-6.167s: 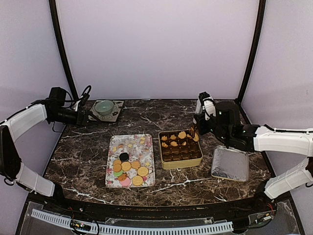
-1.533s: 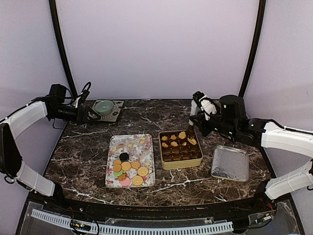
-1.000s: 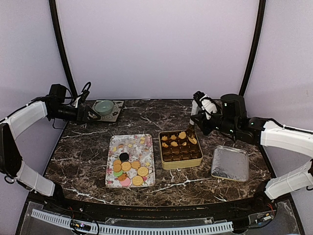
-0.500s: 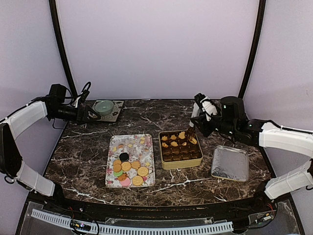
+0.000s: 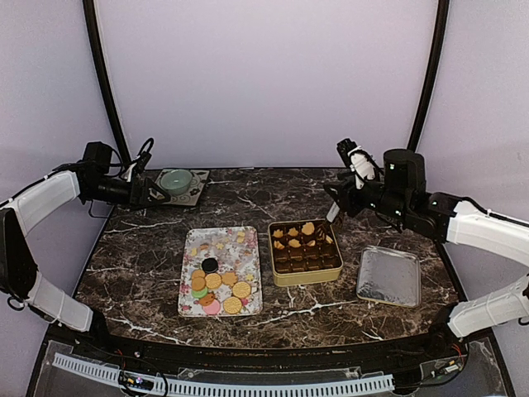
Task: Pack the cookies
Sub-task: Adjust the fake cookies in the empty pocket of the box.
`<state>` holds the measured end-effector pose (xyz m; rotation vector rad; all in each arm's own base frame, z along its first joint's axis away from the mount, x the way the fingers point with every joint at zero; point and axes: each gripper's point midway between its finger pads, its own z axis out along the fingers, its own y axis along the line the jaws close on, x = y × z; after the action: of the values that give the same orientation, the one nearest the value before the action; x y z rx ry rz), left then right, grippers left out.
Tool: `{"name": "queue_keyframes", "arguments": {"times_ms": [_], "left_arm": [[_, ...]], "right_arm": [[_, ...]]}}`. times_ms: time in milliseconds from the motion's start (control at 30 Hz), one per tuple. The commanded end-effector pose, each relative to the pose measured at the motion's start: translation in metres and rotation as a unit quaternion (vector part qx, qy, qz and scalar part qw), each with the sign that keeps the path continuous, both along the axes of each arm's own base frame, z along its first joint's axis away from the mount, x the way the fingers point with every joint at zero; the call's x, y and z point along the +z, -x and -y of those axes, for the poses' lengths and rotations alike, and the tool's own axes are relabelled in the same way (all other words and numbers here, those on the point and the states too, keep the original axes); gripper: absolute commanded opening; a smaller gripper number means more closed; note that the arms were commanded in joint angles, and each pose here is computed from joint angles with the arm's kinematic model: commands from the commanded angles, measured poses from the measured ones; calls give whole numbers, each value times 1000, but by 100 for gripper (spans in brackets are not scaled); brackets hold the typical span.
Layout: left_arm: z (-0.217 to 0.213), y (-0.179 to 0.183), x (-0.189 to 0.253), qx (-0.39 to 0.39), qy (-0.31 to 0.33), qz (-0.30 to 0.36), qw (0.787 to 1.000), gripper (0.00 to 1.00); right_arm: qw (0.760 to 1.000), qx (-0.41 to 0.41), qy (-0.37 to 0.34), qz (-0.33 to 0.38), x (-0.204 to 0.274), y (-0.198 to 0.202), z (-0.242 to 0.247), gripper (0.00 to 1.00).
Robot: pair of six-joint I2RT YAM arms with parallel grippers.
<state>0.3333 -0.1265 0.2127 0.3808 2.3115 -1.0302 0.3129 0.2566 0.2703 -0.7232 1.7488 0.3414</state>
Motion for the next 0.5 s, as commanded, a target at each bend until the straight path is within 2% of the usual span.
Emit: {"name": "queue_keyframes", "arguments": {"times_ms": [0, 467], "left_arm": [[-1, 0, 12, -6, 3, 15, 1000, 89], [-1, -1, 11, -5, 5, 13, 1000, 89]], "right_arm": [[999, 12, -37, 12, 23, 3, -3, 44], [999, -15, -39, -12, 2, -4, 0, 16]]}}
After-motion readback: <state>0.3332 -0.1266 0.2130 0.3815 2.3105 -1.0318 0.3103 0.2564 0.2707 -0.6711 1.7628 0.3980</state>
